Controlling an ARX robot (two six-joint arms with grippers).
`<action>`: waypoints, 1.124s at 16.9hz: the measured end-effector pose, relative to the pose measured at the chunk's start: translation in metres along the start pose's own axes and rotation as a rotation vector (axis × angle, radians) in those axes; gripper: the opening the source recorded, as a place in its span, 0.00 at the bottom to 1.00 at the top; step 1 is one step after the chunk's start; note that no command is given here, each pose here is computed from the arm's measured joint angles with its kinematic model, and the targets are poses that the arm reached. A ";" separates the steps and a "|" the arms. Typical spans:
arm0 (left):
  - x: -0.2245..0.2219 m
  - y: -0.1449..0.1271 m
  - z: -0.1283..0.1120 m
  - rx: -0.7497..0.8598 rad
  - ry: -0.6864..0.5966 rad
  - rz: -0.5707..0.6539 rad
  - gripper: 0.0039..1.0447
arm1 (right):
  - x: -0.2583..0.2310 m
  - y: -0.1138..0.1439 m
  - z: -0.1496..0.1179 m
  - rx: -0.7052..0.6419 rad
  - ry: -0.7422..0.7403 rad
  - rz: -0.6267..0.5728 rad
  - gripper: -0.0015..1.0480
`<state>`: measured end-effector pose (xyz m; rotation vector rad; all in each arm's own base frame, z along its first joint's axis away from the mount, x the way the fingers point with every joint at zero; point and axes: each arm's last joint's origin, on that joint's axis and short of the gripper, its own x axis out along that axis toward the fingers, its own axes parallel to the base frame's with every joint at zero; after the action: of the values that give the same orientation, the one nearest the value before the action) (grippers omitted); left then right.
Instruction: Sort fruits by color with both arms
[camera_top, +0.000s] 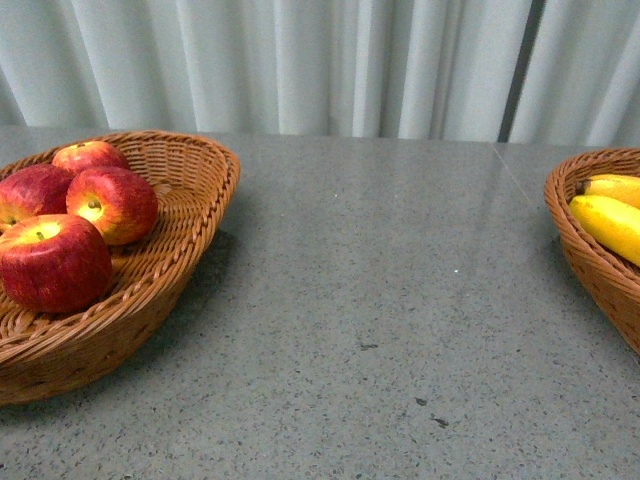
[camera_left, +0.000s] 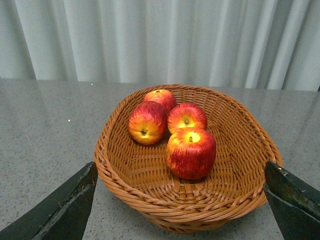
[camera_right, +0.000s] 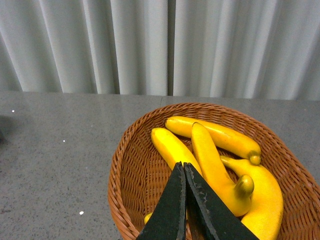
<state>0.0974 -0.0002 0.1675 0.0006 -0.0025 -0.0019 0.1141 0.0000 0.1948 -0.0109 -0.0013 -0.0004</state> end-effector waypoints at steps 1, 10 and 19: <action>0.000 0.000 0.000 0.000 0.000 0.000 0.94 | -0.001 0.000 -0.005 0.000 0.006 0.000 0.02; 0.000 0.000 0.000 0.000 0.000 0.000 0.94 | -0.017 0.000 -0.028 0.000 0.005 0.001 0.02; 0.000 0.000 0.000 0.000 0.000 0.000 0.94 | -0.017 0.000 -0.027 0.001 -0.003 0.000 0.20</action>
<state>0.0974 -0.0002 0.1675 0.0006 -0.0025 -0.0019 0.0972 0.0000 0.1673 -0.0101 -0.0048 0.0000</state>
